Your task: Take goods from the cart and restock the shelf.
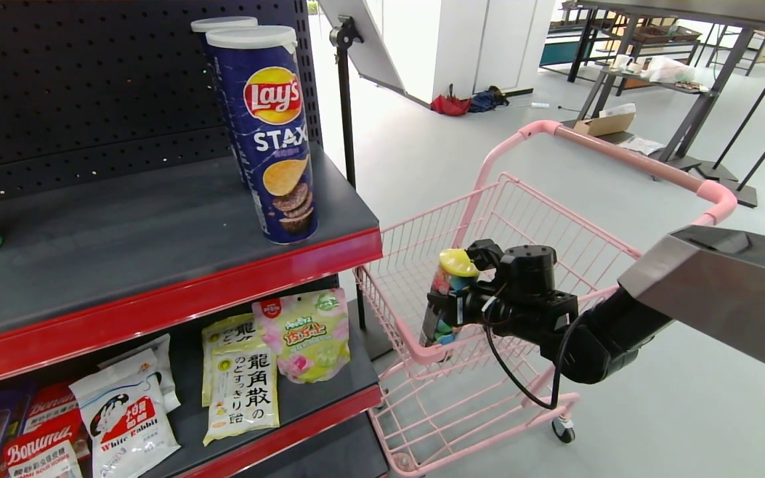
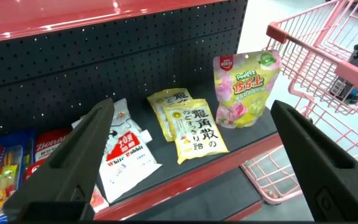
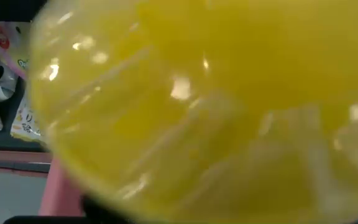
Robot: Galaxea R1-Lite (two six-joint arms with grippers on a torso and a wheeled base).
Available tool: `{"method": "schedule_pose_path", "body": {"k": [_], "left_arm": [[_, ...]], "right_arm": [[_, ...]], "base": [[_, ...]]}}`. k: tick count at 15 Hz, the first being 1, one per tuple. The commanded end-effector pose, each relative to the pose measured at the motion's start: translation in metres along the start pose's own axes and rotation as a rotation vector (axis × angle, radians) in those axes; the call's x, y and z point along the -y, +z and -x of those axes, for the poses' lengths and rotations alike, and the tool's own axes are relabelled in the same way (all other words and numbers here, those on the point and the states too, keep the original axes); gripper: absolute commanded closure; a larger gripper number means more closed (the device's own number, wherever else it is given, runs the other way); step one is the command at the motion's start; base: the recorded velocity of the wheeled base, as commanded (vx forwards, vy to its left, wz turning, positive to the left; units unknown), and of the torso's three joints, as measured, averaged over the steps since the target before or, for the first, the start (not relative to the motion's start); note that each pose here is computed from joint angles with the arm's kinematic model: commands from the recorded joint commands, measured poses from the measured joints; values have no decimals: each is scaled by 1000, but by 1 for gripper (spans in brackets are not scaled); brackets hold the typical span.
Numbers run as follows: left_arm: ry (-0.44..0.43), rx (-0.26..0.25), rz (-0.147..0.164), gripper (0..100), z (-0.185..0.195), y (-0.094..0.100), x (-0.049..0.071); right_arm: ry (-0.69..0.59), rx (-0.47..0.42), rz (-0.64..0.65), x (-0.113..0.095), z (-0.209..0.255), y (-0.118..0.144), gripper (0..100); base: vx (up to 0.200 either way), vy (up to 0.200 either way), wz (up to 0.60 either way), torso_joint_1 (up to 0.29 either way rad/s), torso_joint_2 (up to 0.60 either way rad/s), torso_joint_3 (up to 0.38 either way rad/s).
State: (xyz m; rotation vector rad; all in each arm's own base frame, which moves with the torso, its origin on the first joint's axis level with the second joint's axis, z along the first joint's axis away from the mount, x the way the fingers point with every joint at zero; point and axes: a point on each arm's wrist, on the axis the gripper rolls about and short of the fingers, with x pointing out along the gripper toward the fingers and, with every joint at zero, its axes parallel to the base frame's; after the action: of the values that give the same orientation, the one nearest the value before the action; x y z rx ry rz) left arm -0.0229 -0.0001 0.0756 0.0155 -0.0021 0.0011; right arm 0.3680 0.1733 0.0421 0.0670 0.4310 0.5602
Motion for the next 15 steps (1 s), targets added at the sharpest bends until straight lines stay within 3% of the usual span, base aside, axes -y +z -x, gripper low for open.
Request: {"method": "schedule_pose_path", "body": {"k": [1,4,7,11,13,15], "left_arm": [[0,-1,0,0,0,0,0],[0,-1,0,0,0,0,0],[0,-1,0,0,0,0,0],[0,-1,2,0,0,0,0],[0,-1,2,0,0,0,0],[0,-1,0,0,0,0,0]], "right_arm": [[2,-5,0,0,-1,-2,100],[-5,11,2,0,1,3,100],[-57,140,46,-6,17,45,100],[-138,256,105,-23,84,135,100],[-216,268,118,-30,131,157,100],[-320,284,110,-36,183,157,100]], "base": [[0,0,0,0,0,0],[0,0,0,0,0,0],[0,0,0,0,0,0],[0,0,0,0,0,0],[0,0,0,0,0,0],[0,0,0,0,0,0]]}}
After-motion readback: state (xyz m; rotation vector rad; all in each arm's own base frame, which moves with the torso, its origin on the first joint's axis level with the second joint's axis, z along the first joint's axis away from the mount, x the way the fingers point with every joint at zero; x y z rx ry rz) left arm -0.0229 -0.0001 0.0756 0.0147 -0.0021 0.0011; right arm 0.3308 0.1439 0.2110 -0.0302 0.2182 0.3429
